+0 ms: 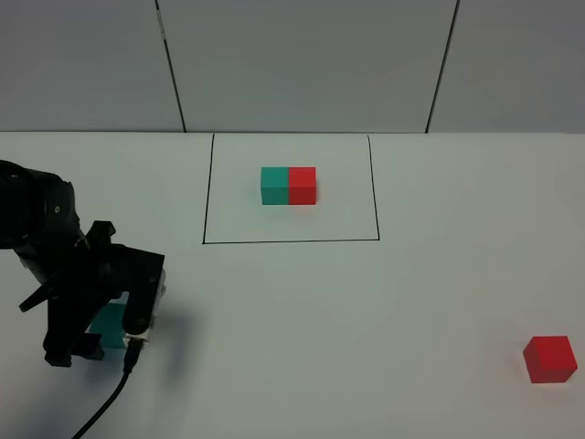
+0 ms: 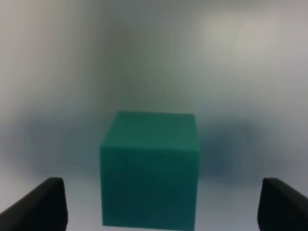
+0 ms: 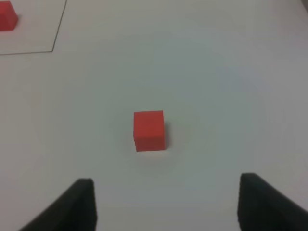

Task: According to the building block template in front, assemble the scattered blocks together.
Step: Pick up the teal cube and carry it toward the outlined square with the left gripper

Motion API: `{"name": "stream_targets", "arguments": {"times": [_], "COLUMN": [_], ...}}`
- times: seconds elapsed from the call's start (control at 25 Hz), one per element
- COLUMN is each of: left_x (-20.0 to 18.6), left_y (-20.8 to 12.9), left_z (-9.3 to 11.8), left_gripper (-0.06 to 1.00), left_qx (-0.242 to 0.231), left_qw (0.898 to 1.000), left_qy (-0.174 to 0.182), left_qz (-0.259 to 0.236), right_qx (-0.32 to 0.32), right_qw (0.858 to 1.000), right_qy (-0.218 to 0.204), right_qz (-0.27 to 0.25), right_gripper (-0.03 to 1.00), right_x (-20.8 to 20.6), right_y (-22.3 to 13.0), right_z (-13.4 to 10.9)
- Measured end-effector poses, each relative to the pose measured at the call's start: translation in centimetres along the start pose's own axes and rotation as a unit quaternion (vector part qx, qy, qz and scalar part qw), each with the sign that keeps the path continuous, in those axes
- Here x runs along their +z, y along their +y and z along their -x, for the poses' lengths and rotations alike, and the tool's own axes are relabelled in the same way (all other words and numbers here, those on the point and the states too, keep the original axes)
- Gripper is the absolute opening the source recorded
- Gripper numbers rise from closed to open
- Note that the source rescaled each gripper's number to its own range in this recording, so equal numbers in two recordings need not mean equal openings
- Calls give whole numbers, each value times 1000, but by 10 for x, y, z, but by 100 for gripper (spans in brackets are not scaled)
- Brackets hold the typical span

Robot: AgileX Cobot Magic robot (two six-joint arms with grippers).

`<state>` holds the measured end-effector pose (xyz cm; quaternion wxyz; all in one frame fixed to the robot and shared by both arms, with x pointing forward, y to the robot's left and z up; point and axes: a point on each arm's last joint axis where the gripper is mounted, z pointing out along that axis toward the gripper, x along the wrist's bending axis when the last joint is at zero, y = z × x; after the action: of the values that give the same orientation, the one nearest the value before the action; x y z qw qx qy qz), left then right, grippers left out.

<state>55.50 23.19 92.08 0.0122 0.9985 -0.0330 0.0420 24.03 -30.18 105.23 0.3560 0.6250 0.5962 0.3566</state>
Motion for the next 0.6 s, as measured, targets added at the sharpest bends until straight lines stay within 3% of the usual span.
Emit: {"name": "stream_targets", "arguments": {"times": [0.6], "left_x": [0], "left_y": [-14], "left_z": [-2], "left_gripper": [89], "left_qx": [-21], "left_qw": [1000], "left_qy": [1], "left_qz": [-6], "right_qx": [0], "right_qw": [1000], "right_qy": [0], "right_qz": [0], "right_gripper": [58], "right_x": [0], "right_y": [0], "right_z": [0]}}
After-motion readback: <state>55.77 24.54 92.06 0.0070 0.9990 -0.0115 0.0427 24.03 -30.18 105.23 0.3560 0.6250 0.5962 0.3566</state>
